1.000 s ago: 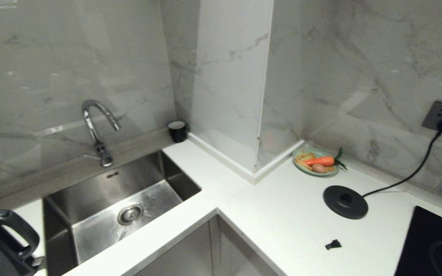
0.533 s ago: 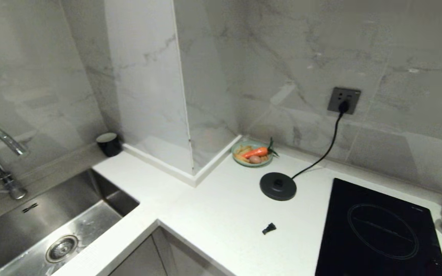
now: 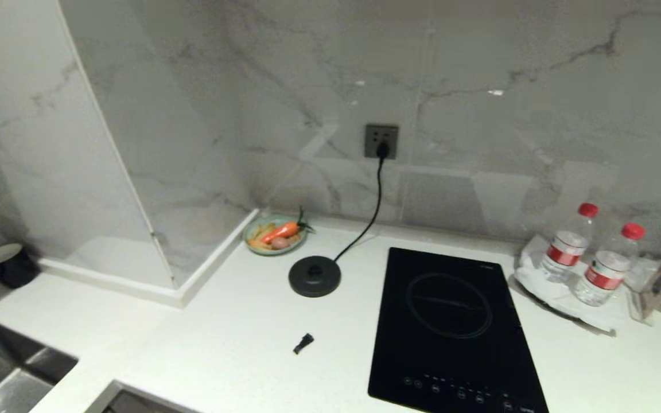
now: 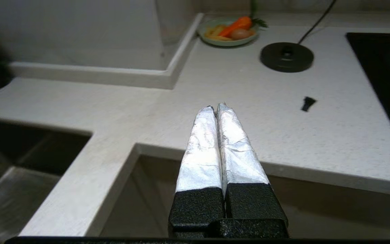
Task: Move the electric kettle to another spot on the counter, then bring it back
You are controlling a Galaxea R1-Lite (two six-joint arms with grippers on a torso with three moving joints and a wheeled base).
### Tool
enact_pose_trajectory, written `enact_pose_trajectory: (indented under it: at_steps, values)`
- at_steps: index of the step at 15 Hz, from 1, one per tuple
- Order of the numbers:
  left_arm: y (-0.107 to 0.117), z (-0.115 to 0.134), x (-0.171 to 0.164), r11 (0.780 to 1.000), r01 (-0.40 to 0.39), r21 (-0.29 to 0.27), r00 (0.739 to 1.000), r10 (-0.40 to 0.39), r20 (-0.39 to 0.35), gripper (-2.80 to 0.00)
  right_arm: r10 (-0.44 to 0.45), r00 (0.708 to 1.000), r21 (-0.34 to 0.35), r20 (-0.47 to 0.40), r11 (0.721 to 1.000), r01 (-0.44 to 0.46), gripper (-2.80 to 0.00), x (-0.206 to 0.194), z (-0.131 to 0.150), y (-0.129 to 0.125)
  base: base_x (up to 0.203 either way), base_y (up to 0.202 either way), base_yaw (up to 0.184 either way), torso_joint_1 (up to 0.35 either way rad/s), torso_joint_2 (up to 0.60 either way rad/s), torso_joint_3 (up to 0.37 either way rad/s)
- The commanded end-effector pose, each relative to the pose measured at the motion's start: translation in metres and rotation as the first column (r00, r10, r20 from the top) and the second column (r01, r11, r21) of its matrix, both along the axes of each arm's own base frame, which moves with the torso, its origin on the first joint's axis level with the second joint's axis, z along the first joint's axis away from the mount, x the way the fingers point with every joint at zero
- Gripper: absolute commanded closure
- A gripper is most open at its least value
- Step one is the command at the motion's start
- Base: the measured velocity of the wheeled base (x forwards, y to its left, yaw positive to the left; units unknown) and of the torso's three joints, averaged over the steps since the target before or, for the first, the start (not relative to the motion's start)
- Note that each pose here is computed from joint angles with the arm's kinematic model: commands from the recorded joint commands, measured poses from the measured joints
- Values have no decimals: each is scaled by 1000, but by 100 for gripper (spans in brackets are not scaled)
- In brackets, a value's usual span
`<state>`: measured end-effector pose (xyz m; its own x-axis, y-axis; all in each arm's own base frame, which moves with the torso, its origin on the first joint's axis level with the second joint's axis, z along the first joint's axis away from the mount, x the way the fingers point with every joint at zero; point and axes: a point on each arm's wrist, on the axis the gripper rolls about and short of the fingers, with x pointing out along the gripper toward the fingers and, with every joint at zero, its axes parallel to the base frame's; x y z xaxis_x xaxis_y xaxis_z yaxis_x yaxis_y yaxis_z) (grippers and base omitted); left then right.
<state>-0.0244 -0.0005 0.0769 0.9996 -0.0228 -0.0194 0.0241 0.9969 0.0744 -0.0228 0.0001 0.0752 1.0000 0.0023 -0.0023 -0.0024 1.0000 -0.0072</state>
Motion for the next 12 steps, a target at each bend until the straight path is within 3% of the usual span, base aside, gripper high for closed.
enact_pose_trajectory:
  at_steps: [1, 8, 12]
  values:
    - [0, 0, 0, 1000, 0, 0, 1000, 0, -3, 0, 1, 1000, 0, -1, 1000, -1, 0, 0, 0, 0, 2, 6, -170, 2, 2, 4]
    - [0, 0, 0, 1000, -1, 0, 1000, 1, -2, 0, 1, 1000, 0, 1, 1000, -1, 0, 0, 0, 0, 1, 7, -174, 1, 1, 2]
    - [0, 0, 0, 1000, -1, 0, 1000, 1, -2, 0, 1, 1000, 1, -1, 1000, -1, 0, 0, 0, 0, 1, 2, -48, 2, 3, 1]
